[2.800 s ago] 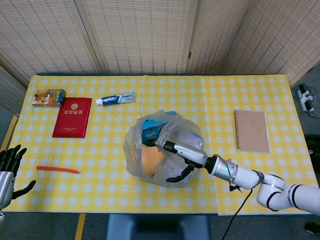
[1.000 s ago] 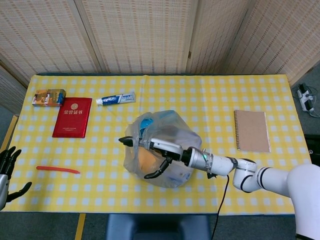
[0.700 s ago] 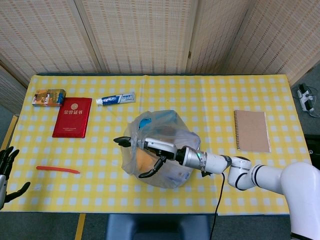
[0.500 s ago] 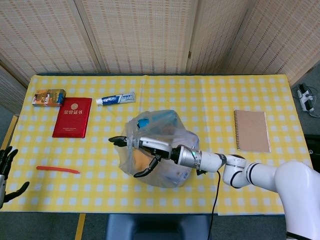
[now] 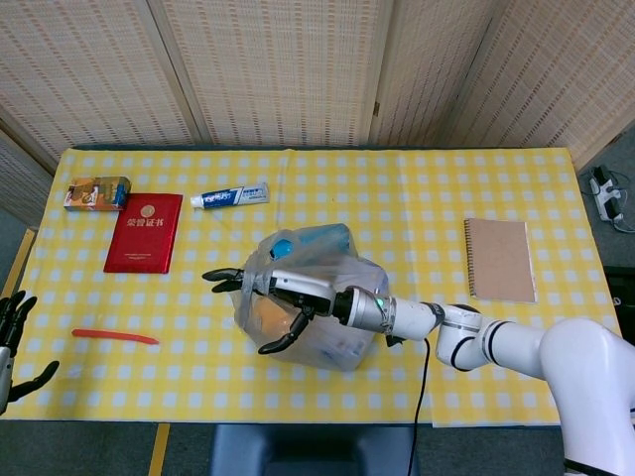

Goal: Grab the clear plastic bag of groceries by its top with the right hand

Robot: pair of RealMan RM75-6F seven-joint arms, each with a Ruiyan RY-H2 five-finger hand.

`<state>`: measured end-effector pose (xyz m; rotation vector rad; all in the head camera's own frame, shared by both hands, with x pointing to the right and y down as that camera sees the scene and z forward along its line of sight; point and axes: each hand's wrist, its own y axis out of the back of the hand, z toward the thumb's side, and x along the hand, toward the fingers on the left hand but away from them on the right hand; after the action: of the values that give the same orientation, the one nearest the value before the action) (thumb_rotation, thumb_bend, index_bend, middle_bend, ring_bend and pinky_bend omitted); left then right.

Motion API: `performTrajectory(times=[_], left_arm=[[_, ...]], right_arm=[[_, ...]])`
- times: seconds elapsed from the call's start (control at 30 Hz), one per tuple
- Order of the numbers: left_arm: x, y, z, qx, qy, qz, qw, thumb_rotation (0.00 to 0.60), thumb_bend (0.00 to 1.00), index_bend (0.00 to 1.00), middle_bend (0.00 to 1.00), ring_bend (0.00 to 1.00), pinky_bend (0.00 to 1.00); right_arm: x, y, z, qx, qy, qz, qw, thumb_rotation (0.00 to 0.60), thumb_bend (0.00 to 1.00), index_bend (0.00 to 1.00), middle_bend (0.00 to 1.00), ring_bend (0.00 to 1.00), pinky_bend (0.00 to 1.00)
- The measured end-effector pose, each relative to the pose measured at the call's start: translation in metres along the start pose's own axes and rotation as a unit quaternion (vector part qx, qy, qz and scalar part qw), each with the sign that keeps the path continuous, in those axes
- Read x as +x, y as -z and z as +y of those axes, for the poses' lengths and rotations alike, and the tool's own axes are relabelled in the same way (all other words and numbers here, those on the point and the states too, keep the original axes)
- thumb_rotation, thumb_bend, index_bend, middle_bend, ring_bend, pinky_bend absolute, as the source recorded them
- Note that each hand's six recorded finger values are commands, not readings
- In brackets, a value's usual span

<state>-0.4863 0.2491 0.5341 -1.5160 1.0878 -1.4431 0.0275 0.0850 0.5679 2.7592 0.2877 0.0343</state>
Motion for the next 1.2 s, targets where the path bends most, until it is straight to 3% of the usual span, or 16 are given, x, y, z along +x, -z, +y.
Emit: performTrajectory(times=[0.47,0.7,0.97,1.2], left_arm=[[-0.002,0.001,-0.003,0.005,0.007,0.006,0.9999,0.6,0.23,0.01,0.08,0.06,0.04],[-0.002,-0.001,-0.003,0.005,0.008,0.004,0.9999,0.6,0.23,0.0,0.08,0.06,0.04],[-0.002,-0.001,-0.004,0.006,0.01,0.004,0.9999,0.6,0.23,0.0,0.08,0.06,0.04],[-0.002,-0.001,-0.002,0.005,0.008,0.005,0.9999,0.6,0.23,0.0,0.08,0.06,0.04]], right_arm=[[0.019,-0.033,0.012,0.016,0.028,0.088,0.9956,0.6,0.23,0.13,0.09,0.16,0.02],[0.032,-0.044,0.017,0.005,0.041,0.135,0.9899,0.6,0.23,0.25,0.22,0.19,0.06],[0.04,-0.039,0.019,0.013,0.059,0.143,0.9878,0.6,0.23,0.27,0.23,0.21,0.07],[0.042,-0.036,0.023,-0.037,0.079,0.166,0.9823,0.6,0.23,0.29,0.29,0.29,0.22]])
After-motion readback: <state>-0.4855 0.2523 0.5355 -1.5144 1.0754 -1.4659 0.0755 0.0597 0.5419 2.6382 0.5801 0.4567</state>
